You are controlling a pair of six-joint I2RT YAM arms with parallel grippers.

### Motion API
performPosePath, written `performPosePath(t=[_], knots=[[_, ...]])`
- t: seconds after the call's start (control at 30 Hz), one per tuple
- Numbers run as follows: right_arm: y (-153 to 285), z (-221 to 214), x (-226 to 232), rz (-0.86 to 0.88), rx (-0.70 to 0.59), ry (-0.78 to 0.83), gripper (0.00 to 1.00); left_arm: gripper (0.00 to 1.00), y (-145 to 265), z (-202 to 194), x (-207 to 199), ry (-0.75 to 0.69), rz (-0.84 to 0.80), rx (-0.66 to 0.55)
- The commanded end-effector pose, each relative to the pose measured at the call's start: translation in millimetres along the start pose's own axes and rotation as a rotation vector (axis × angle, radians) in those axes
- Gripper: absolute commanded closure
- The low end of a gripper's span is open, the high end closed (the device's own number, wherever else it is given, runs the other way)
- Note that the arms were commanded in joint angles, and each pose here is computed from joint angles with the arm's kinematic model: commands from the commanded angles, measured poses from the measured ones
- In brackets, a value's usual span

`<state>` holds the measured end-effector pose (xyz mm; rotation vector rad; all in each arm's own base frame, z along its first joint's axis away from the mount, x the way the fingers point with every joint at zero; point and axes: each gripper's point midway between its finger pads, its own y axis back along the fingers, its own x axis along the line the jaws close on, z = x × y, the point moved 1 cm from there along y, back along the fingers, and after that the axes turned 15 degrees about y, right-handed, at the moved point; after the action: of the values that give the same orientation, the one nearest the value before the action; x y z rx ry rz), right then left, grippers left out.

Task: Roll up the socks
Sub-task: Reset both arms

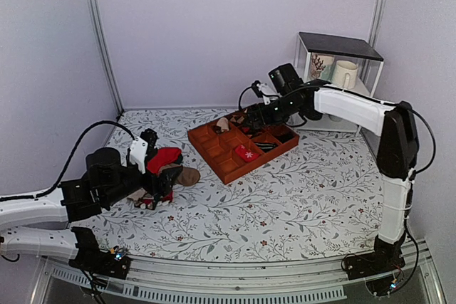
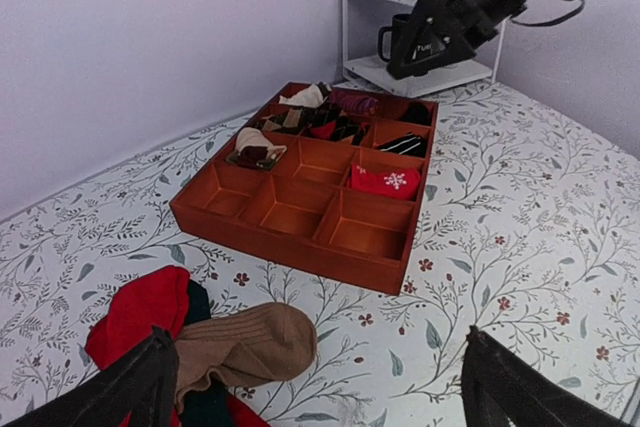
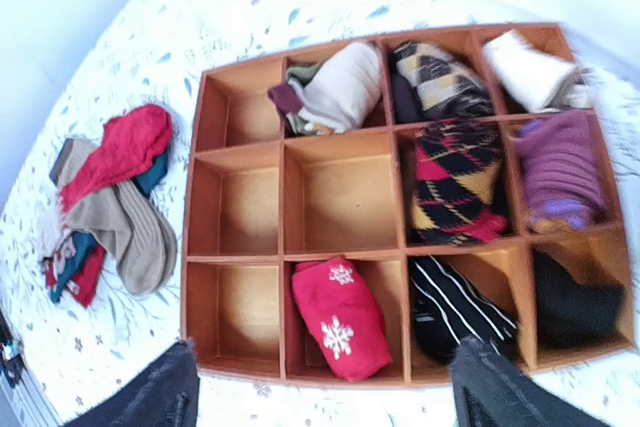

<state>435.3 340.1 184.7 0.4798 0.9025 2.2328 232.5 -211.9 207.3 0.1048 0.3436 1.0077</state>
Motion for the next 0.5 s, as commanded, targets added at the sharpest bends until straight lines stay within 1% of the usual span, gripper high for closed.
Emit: performPosePath(t=[0.0,0.03,0.07,0.1,0.13,0.3,0.37,0.47], knots=[[37.0,-10.6,-6.3,-0.076,-0.026,0.014,0.07,0.01,-7.3,0.9,4.8,0.045,0.031,0.05],[43.2,-14.0,-2.2,-0.062,-0.042,0.016,0.02,0.01,-8.2,0.9,6.7,0.051,0.04,0.055],[49.1,-20.0,5.8,-0.023,-0.06,0.019,0.01,0.0,-8.8,0.7,8.5,0.058,0.048,0.06],[63.2,-16.9,14.2,0.009,-0.117,0.03,0.0,0.0,-8.5,1.4,10.8,0.067,0.059,0.06],[70.9,-20.3,19.1,0.027,-0.148,0.035,0.0,0.01,-8.0,2.3,12.4,0.078,0.063,0.058],[101.7,-50.8,30.9,0.047,-0.248,-0.026,0.0,0.0,-1.5,7.5,17.6,0.128,0.059,0.033],[106.9,-68.5,28.8,0.021,-0.244,-0.038,0.0,0.01,1.0,8.5,17.3,0.142,0.049,0.026],[109.8,-82.4,27.3,0.003,-0.223,-0.055,0.0,0.0,2.6,7.0,18.9,0.148,0.052,0.029]])
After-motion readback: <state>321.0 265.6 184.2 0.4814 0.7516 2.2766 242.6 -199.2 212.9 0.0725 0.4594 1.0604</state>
